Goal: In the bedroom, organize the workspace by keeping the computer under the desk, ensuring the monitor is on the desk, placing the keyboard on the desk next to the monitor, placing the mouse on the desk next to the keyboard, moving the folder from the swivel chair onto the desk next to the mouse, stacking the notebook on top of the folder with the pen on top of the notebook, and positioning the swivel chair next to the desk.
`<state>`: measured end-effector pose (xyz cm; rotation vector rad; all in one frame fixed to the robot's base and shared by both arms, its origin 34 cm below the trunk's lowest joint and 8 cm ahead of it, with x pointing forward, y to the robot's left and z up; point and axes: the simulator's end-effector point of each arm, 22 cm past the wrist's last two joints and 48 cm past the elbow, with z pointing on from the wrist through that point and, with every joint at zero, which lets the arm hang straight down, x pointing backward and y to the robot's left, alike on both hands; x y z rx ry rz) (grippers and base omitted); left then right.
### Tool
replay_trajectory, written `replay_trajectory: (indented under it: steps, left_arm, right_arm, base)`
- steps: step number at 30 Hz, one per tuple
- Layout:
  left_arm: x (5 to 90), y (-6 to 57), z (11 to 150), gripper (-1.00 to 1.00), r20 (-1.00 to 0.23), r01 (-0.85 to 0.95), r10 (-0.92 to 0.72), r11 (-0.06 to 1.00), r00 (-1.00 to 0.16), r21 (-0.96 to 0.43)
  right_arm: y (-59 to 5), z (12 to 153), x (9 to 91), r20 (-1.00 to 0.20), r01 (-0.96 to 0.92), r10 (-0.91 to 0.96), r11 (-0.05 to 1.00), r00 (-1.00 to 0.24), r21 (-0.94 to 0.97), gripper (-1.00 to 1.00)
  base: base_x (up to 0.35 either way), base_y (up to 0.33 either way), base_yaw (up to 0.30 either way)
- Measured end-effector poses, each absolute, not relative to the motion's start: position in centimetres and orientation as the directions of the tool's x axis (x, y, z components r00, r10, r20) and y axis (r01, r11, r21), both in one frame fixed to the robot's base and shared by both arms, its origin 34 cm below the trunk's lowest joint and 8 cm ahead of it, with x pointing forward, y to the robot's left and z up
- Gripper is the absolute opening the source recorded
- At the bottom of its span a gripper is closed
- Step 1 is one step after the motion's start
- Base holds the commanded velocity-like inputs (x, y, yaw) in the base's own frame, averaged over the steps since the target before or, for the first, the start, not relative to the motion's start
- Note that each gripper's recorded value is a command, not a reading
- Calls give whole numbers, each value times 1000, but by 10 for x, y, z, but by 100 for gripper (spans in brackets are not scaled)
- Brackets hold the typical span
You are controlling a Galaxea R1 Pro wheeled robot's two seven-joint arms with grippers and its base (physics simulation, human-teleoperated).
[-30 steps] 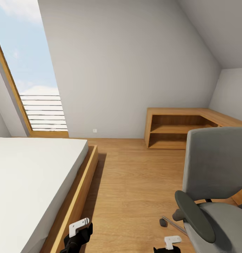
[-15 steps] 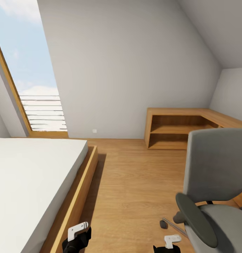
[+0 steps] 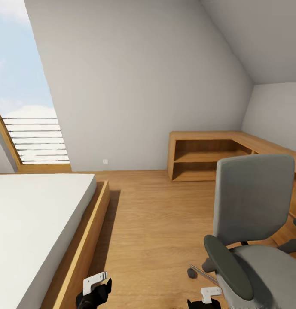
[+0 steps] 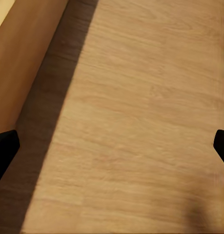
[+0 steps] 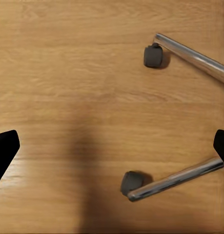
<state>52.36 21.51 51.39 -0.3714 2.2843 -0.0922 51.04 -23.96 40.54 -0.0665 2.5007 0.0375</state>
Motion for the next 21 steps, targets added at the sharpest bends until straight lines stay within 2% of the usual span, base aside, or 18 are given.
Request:
replay_trajectory:
  steps: [12, 21]
  left_arm:
    - [524, 216, 515, 100, -717, -237, -295, 954, -632, -184]
    - [525, 218, 515, 100, -720, -237, -292, 955, -629, -180]
  right_arm:
    - [-240, 405, 510, -598, -58, -40, 998, -801, 11, 100]
    - [-240, 409, 514, -621, -56, -37, 998, -783, 11, 100]
  base:
    - [15, 0, -232]
    - [282, 0, -28]
